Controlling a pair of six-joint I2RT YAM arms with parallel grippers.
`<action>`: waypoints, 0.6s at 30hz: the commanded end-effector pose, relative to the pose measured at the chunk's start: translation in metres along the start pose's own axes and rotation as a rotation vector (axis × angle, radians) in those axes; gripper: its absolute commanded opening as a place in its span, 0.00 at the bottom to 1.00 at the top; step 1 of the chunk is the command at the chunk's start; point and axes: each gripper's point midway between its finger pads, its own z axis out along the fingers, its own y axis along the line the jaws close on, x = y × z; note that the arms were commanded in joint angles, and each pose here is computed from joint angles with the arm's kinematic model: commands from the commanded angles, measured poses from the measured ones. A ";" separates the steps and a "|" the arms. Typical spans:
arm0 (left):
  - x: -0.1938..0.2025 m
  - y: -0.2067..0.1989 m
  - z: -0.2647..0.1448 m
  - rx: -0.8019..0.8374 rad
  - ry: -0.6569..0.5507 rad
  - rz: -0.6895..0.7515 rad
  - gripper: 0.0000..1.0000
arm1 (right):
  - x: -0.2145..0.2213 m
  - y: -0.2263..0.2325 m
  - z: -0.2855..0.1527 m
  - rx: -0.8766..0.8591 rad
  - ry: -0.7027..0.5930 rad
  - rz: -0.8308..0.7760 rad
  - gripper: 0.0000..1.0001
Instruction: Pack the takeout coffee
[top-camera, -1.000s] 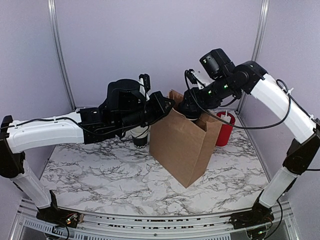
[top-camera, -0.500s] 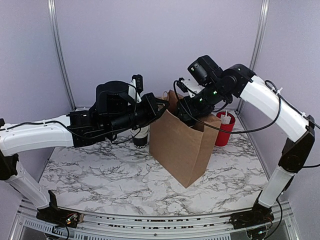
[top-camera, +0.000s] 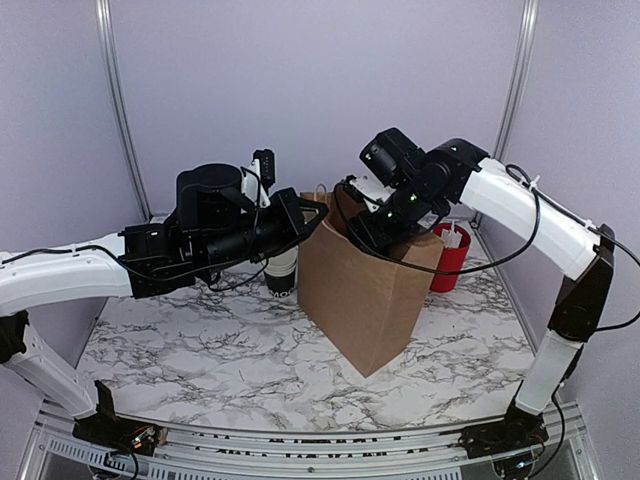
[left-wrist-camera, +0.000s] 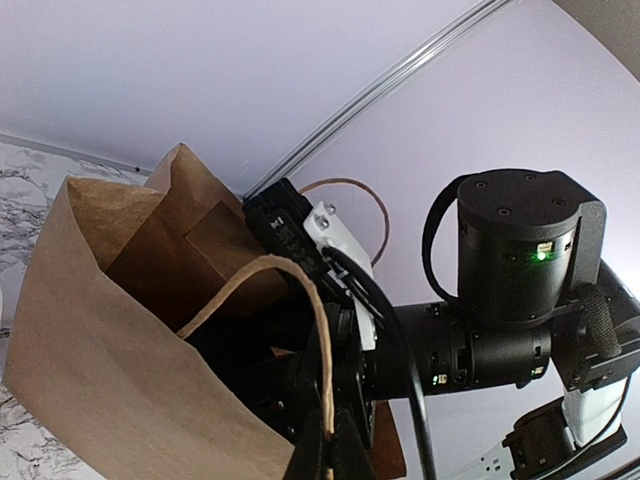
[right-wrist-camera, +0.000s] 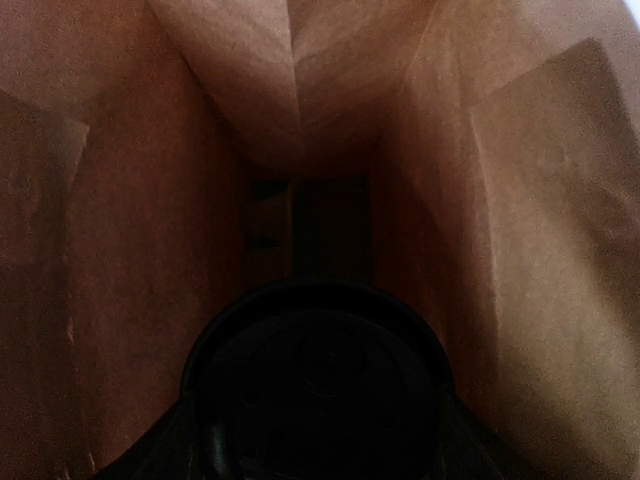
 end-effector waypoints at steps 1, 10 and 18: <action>-0.001 -0.004 -0.009 0.016 0.009 0.021 0.00 | 0.008 0.001 0.004 0.015 0.026 -0.029 0.49; 0.001 -0.004 -0.010 0.020 0.020 0.026 0.00 | 0.026 -0.003 0.017 0.033 0.078 -0.037 0.49; 0.000 -0.001 -0.014 0.012 0.011 0.026 0.00 | 0.035 -0.002 0.026 0.029 0.107 -0.042 0.49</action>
